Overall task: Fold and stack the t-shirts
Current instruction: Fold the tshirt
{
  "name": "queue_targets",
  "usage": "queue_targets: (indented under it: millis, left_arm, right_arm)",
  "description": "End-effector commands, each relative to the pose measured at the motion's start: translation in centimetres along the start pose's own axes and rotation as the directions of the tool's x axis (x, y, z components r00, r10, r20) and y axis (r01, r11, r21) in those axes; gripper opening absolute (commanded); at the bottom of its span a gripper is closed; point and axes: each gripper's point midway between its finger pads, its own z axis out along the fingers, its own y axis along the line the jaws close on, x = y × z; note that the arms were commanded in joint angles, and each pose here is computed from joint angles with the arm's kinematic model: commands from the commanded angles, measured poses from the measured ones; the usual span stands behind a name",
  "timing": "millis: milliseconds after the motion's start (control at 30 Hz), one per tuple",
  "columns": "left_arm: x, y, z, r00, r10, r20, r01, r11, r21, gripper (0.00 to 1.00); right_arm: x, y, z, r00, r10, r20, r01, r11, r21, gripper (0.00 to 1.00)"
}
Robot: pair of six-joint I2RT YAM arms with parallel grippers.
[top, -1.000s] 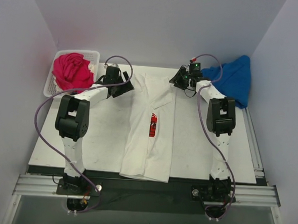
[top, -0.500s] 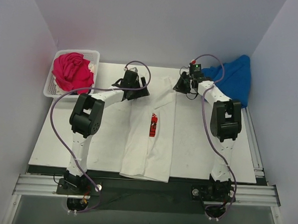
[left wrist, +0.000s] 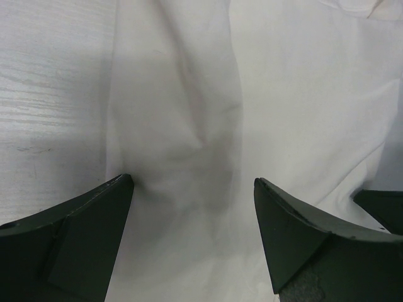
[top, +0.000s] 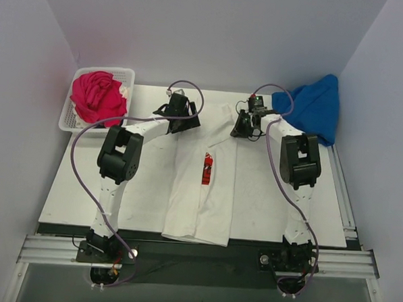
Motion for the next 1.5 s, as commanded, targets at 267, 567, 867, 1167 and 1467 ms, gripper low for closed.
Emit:
queue_targets:
  millis: [267, 567, 867, 1167, 1467]
  left_arm:
    - [0.9, 1.3, 0.4, 0.999, -0.003, -0.033, 0.001, 0.999, -0.052, 0.89]
    - [1.1, 1.5, 0.3, 0.999, -0.005, -0.036, 0.003, 0.999, -0.051, 0.89]
    - [1.5, 1.7, 0.4, 0.999, -0.013, -0.043, 0.011, 0.999, -0.052, 0.89]
    - [1.3, 2.2, 0.4, 0.999, -0.025, -0.033, 0.022, 0.997, -0.08, 0.89]
    - [1.4, 3.3, 0.4, 0.999, -0.048, -0.023, 0.044, 0.989, -0.14, 0.89]
  right_arm:
    - [-0.1, -1.0, 0.1, 0.999, -0.045, -0.01, 0.046, 0.997, 0.066, 0.31]
    - [1.0, -1.0, 1.1, 0.997, -0.055, -0.051, 0.058, 0.996, 0.068, 0.27]
    - [2.2, -0.1, 1.2, 0.993, -0.081, -0.081, 0.085, 0.995, 0.048, 0.09]
    - [1.2, 0.4, -2.5, 0.994, -0.109, -0.015, 0.109, 0.991, 0.08, 0.0]
    - [0.4, 1.3, -7.1, 0.988, -0.143, 0.055, 0.139, 0.988, 0.073, 0.0]
